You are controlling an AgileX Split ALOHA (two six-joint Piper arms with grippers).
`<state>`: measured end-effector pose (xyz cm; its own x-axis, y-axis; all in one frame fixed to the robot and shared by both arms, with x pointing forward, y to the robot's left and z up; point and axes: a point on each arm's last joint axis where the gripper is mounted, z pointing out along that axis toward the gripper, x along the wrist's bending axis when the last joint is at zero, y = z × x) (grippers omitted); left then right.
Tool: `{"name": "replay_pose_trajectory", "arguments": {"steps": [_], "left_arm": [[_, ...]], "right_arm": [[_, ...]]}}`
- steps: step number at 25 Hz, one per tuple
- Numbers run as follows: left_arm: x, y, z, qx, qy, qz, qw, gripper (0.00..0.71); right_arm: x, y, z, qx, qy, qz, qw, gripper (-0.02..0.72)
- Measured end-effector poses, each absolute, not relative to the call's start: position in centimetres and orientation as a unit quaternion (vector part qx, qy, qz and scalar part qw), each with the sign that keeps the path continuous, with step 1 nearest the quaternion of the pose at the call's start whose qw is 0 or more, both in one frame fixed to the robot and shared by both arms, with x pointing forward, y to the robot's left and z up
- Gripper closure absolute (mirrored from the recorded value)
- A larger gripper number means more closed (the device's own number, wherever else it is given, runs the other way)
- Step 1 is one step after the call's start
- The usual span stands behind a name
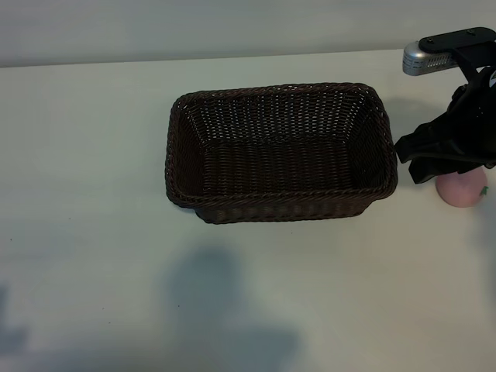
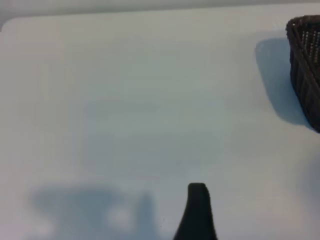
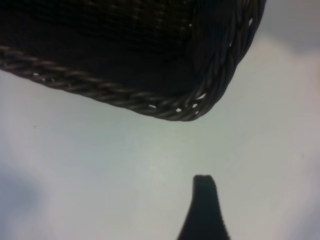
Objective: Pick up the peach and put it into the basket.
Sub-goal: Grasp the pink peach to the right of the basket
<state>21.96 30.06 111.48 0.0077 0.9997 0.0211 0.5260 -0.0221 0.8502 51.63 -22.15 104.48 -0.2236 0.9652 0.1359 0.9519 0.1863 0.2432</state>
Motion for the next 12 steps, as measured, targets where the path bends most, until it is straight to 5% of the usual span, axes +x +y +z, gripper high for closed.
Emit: {"name": "replay_pose_trajectory", "arguments": {"steps": [12], "left_arm": [[23.3,30.1,107.3,0.638,0.626,0.321,0.313,0.114]], "right_arm": [[51.6,-22.1,104.5,0.623,0.77,0.139,0.024,0.166]]}}
